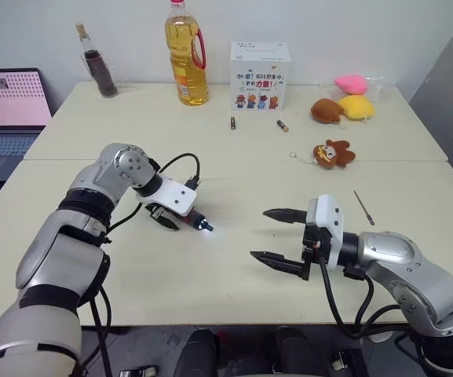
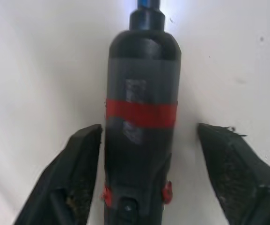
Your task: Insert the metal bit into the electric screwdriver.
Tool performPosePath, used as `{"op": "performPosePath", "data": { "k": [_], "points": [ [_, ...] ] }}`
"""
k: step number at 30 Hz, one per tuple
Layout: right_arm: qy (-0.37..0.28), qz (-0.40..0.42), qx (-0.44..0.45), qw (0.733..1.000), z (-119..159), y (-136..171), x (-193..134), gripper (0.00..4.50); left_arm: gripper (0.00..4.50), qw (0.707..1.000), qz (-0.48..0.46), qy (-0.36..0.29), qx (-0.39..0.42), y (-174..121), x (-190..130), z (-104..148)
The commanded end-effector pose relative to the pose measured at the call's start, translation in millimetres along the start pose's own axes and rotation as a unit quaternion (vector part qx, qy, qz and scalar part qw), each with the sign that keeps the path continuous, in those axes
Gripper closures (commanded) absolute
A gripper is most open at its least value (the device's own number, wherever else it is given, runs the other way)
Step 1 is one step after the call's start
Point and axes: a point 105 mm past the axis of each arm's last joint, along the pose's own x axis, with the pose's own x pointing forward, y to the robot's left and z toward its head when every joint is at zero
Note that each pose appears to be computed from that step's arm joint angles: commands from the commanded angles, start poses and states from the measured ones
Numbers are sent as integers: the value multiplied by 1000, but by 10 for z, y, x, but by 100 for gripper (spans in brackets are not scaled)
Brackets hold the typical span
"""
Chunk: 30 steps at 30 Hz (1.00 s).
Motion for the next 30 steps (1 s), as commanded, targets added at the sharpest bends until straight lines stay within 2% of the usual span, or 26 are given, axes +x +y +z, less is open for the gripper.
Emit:
{"op": "performPosePath", "data": {
  "k": [1, 4, 11, 14, 16, 21, 22, 23, 25, 26, 29, 30],
  "points": [
    [-14, 7, -20, 1000, 89, 13, 6, 0, 203, 1000, 19, -19, 2, 56, -3, 60],
    [-14, 7, -21, 1000, 92, 4, 5, 0, 279, 999, 24, -22, 2, 69, -8, 70],
    [-27, 5, -42, 999, 193, -42, -17, 0, 283, 994, 70, -83, -30, 161, -142, 206],
    [-25, 0, -87, 996, 276, -69, -26, 0, 283, 964, 187, -166, -94, 505, -420, 385],
    [-52, -29, -101, 993, 472, -182, -29, 0, 283, 906, 298, -260, -152, 800, -746, 583],
    [-101, -121, -109, 982, 772, -505, -88, 0, 283, 802, 417, -376, -205, 966, -1110, 888],
    [-106, -142, -106, 978, 796, -587, -112, 0, 283, 765, 460, -395, -216, 1012, -1172, 919],
    [-107, -156, -104, 976, 801, -648, -134, 0, 283, 731, 488, -414, -237, 1034, -1198, 935],
    [-107, -170, -102, 974, 794, -718, -170, 0, 283, 689, 516, -434, -264, 1041, -1192, 959],
    [-106, -176, -104, 973, 791, -748, -185, 0, 283, 677, 530, -436, -267, 1031, -1162, 982],
    [-101, -211, -103, 967, 761, -885, -254, 0, 283, 591, 597, -443, -312, 999, -965, 956],
    [-99, -217, -103, 966, 748, -910, -271, 0, 283, 572, 612, -441, -322, 989, -932, 940]
  ]
}}
